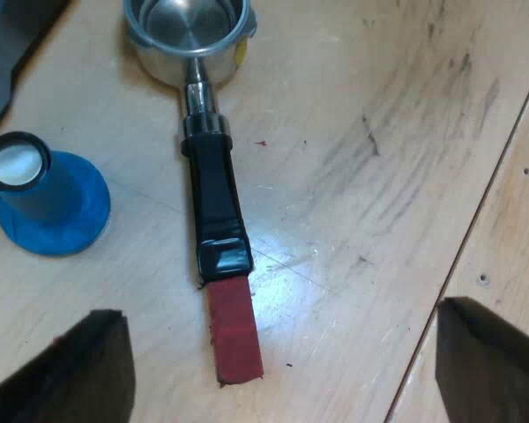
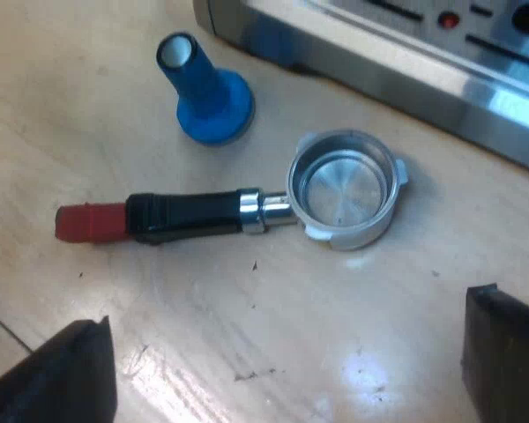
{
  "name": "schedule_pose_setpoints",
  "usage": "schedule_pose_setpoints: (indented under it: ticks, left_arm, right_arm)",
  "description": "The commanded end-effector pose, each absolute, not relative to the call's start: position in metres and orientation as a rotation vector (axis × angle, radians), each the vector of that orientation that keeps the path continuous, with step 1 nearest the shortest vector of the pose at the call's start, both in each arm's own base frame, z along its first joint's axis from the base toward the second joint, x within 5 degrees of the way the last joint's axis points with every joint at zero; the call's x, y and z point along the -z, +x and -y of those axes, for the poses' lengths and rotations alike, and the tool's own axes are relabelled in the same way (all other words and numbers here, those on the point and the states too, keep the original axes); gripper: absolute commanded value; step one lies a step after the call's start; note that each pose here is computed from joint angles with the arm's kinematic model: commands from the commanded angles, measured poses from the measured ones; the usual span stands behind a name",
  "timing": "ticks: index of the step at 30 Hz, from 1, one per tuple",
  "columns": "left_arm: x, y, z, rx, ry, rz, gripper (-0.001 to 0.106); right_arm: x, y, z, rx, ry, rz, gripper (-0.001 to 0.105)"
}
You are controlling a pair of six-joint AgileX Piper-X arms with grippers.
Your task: Put the handle in the coffee machine
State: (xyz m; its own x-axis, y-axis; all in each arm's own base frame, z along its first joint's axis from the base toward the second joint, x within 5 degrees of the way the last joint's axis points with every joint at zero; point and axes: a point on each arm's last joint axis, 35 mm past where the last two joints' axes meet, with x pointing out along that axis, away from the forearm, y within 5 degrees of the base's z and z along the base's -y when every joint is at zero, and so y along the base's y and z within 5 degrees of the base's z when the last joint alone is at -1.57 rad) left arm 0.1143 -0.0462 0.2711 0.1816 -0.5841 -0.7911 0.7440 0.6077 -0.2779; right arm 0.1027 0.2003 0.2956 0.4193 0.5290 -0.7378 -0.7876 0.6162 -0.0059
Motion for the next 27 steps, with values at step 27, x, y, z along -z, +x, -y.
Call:
schedule_pose_setpoints:
  ticks: [27]
  left_arm:
    - [-0.274, 0.114, 0.046, 0.968, 0.222, -0.984, 0.080]
  right_arm:
    - [-0.254, 0.139, -0.263, -0.836, -0.530, -0.828, 0.085]
